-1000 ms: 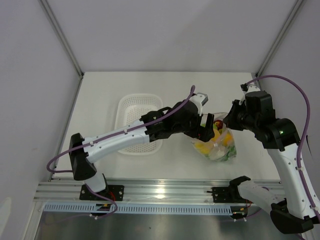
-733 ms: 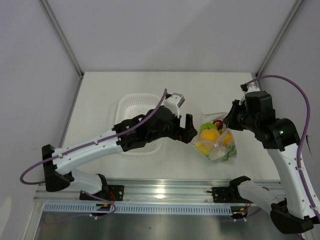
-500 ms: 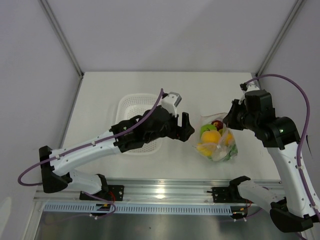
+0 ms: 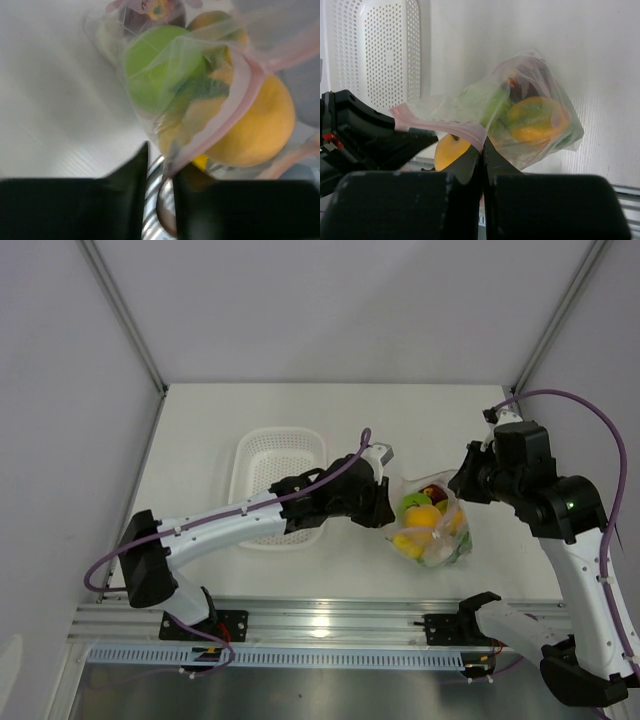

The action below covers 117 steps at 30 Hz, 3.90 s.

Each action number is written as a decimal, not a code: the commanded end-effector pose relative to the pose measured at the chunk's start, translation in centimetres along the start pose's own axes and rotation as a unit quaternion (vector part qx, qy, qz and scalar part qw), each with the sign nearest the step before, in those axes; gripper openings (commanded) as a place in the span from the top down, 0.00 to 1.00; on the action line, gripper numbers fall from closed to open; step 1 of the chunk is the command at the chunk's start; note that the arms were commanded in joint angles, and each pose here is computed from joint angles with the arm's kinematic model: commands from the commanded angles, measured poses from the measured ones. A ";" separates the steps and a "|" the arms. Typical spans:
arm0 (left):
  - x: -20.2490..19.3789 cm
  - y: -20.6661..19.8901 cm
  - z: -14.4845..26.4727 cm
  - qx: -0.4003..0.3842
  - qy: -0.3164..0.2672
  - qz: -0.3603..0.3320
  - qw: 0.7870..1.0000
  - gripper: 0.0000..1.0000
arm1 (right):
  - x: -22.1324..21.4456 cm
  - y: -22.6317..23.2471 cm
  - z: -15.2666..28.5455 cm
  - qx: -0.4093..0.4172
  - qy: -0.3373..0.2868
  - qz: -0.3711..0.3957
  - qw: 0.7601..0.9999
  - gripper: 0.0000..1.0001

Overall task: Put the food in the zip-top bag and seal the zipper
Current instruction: Adjust the zipper on the food storage bag.

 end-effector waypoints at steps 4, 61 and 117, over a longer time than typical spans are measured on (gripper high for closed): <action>4.2 -4.7 3.2 -0.146 -0.028 0.011 0.989 0.99 | 2.0 0.3 0.1 0.001 -0.033 0.020 0.999 1.00; 3.6 -3.8 7.7 -0.136 -0.097 0.101 0.981 0.99 | 1.6 5.0 0.0 0.153 -0.038 0.007 0.987 1.00; 2.9 -5.8 12.0 -0.216 -0.114 0.082 0.966 0.99 | 1.8 4.2 1.3 0.125 -0.026 0.040 0.991 1.00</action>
Point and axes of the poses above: each gripper's point midway between its finger pads, its own z axis back along the fingers, its own y axis along the line the jaws close on, x = y × z, the point moved 4 cm from there along z, back along the fingers, and after that the axes turned 3 degrees about z, right-handed, at the moved point
